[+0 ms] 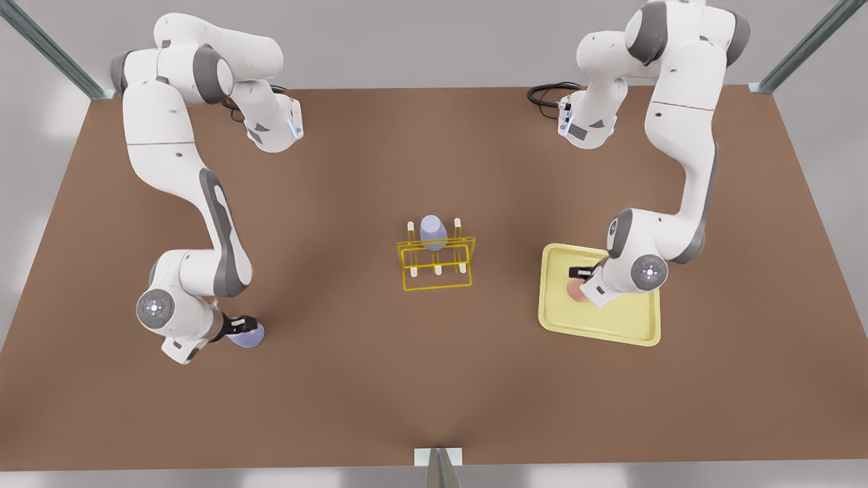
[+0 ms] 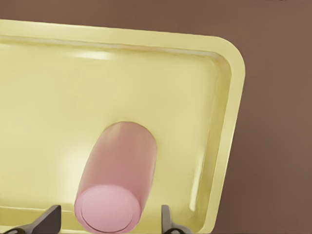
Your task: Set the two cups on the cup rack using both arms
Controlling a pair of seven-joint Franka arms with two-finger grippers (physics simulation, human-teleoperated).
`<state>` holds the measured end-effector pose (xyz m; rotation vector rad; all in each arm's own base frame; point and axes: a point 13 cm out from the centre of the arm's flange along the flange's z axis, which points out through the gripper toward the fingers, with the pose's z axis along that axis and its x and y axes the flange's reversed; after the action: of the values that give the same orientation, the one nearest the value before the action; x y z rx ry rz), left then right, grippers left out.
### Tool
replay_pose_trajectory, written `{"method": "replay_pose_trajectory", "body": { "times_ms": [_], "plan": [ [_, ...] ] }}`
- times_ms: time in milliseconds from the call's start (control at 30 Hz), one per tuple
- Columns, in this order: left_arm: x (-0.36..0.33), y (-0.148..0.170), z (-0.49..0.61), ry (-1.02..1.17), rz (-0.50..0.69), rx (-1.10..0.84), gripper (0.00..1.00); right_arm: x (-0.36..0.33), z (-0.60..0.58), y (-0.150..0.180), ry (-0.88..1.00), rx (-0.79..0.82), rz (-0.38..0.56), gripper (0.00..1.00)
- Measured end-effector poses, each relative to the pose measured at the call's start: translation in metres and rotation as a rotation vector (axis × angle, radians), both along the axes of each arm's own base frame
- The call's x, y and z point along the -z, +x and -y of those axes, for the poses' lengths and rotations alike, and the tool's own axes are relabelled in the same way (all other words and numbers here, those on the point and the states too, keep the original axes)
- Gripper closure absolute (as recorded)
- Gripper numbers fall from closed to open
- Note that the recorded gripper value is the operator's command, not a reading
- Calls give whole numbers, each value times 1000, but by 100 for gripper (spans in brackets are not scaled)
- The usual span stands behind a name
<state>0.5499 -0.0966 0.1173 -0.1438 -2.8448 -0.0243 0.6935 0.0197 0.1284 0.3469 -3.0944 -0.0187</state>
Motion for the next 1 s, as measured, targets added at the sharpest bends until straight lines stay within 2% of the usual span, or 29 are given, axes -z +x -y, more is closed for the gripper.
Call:
{"method": "replay_pose_trajectory", "body": {
  "times_ms": [100,333,367,467,667,733,833,1000],
  "plan": [
    [13,7,2,-7,25,-2,0,17,3,0,2,4,9,0],
    [36,17,4,-17,64,-9,0,49,5,-26,3,2,-18,0],
    [38,17,4,-18,64,-10,4,52,6,-29,3,2,-18,0],
    [44,14,3,-17,62,-12,4,56,6,-36,3,1,-14,0],
    [47,12,3,-16,63,-10,4,61,9,-35,1,1,5,0],
    [47,12,2,-15,64,-11,13,62,10,-33,1,0,13,4],
    [45,11,2,-13,66,-12,13,62,10,-30,5,3,23,13],
    [42,10,4,-12,62,-18,13,58,8,-26,17,11,39,21]
  ]
}}
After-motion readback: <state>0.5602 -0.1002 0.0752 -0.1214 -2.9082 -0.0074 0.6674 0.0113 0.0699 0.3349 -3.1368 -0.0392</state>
